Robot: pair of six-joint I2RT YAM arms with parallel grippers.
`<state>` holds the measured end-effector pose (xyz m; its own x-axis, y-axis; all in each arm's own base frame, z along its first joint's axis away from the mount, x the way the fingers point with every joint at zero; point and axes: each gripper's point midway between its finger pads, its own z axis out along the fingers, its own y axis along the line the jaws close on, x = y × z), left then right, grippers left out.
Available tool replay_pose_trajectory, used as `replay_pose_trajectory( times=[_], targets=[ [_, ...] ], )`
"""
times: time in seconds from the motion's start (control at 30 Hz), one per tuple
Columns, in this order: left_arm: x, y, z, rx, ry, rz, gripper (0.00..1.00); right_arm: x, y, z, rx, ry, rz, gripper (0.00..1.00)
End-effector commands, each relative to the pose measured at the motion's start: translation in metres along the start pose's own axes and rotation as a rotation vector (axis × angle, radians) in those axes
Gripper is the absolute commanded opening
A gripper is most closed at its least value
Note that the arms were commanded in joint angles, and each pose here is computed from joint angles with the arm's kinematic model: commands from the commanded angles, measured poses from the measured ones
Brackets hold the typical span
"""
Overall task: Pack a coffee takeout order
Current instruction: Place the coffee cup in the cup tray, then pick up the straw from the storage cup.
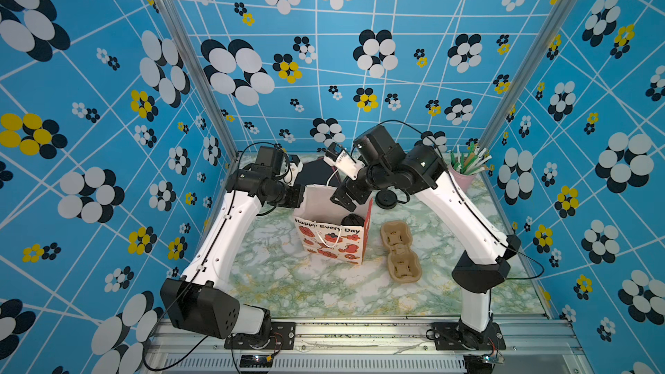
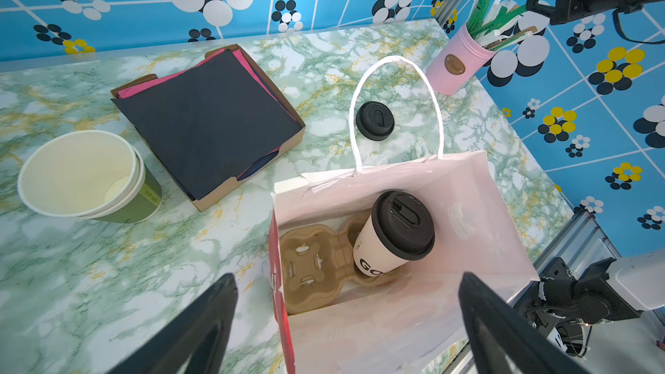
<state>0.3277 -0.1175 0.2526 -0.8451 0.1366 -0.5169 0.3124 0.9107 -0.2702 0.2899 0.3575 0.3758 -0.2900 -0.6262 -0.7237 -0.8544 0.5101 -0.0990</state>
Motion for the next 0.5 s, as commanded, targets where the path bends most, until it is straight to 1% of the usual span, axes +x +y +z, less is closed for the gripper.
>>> replay_pose_trajectory(
  times=[0.0,0.13,0.27,0.37,0.47],
  targets=[
    [0.002,-0.004,-0.001,0.009,0.028,0.009,0.10,-0.008,-0.026,-0.033,0.115,-0.091,0.055,0.99],
    [-0.004,-0.006,-0.004,0.019,0.007,0.010,0.24,0.001,-0.054,-0.061,0.212,-0.164,0.121,0.99],
    [-0.012,-0.009,-0.011,0.028,-0.021,0.008,0.39,0.023,-0.090,-0.097,0.342,-0.229,0.208,0.99],
    [-0.019,-0.011,-0.019,0.034,-0.048,0.011,0.50,0.048,-0.119,-0.121,0.456,-0.257,0.283,0.99],
    [-0.028,-0.013,-0.032,0.028,-0.087,0.021,0.60,0.076,-0.149,-0.139,0.581,-0.255,0.347,0.96]
  ],
)
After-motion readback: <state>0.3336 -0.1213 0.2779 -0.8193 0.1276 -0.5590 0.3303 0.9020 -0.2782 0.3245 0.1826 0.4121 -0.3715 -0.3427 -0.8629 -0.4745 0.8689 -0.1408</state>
